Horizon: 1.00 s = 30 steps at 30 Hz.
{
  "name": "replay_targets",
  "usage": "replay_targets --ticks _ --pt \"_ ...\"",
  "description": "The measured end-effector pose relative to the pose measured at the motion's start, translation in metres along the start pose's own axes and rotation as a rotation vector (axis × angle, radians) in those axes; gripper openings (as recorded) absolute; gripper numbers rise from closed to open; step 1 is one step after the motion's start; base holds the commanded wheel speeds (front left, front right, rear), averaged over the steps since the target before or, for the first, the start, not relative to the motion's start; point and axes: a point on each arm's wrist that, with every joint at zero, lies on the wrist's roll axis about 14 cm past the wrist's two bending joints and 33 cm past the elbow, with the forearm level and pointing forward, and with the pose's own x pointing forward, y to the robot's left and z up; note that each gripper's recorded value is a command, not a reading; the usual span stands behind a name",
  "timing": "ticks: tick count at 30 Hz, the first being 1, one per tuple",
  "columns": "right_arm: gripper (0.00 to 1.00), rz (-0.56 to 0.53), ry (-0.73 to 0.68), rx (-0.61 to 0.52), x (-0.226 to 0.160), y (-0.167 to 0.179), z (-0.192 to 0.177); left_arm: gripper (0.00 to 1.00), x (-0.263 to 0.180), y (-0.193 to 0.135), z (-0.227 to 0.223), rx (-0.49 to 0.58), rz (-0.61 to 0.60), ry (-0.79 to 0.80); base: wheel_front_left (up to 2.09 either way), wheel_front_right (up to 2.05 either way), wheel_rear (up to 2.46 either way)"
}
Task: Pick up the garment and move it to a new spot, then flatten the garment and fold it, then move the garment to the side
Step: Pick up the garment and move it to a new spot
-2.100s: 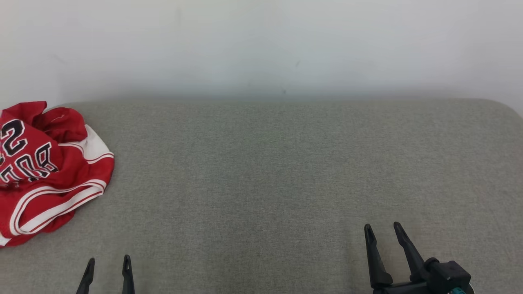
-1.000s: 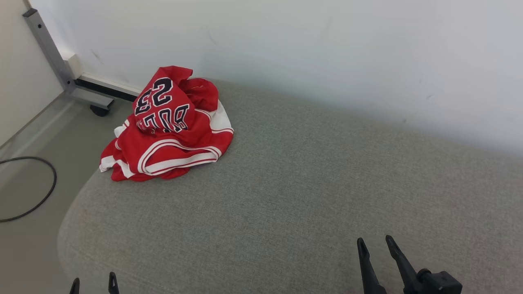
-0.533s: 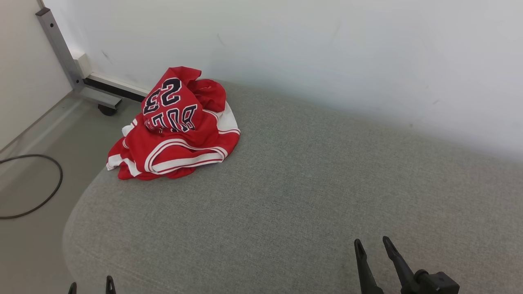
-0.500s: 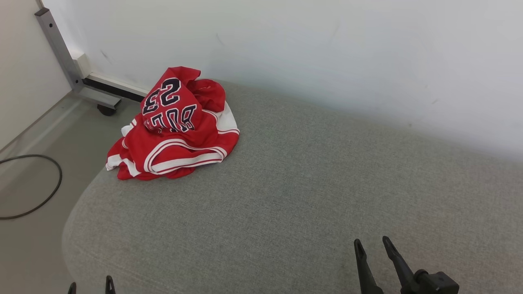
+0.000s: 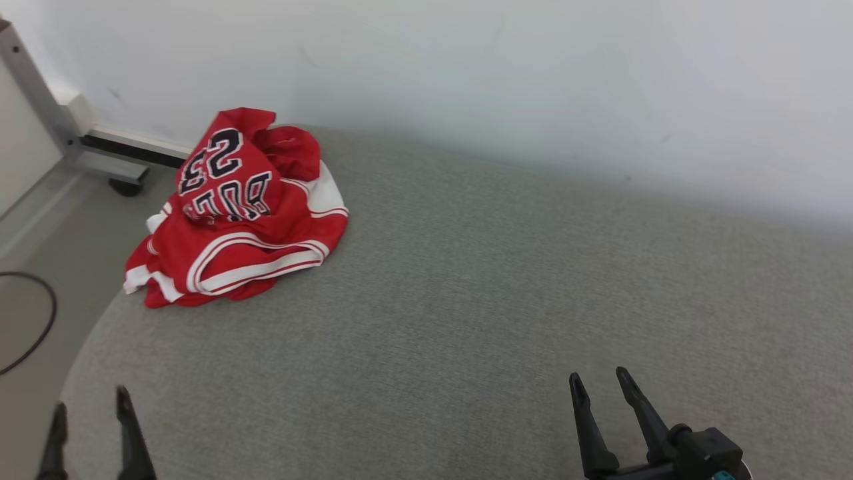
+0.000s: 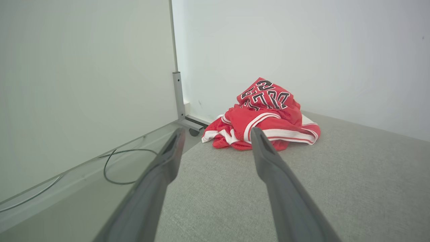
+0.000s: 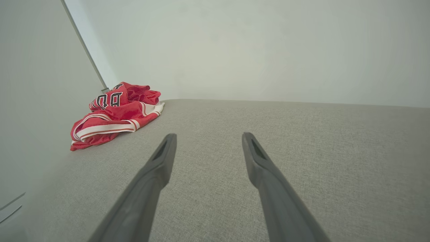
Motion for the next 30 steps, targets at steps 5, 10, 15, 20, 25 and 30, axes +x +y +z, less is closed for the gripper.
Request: replay_targets --ticks 5,10,15,20,25,30 --pt "1.0 -0.051 -0.015 -0.007 -0.002 -0.018 0.004 1.0 0.039 -0.015 0.026 -0.005 -0.048 -0.082 0.0 0.0 0.0" --pt "1.0 -0.117 -0.037 -0.01 -0.004 -0.042 0.01 1.0 0.084 -0.026 0.051 -0.033 -0.063 -0.158 0.0 0.0 0.0" --pt "1.0 -0.179 -0.05 -0.01 -0.007 -0.065 0.012 1.0 0.117 -0.038 0.058 -0.07 -0.078 -0.179 0.0 0.0 0.0" --pt "1.0 -0.249 -0.055 -0.008 -0.01 -0.091 0.011 1.0 0.159 -0.055 0.054 -0.083 -0.103 -0.163 0.0 0.0 0.0" --pt "1.0 -0.309 -0.044 -0.004 -0.018 -0.112 0.006 1.0 0.194 -0.079 0.033 -0.09 -0.157 -0.093 0.0 0.0 0.0" --pt "1.0 -0.345 -0.071 -0.018 -0.021 -0.126 0.014 1.0 0.22 -0.091 0.001 -0.122 -0.175 0.029 0.0 0.0 0.0"
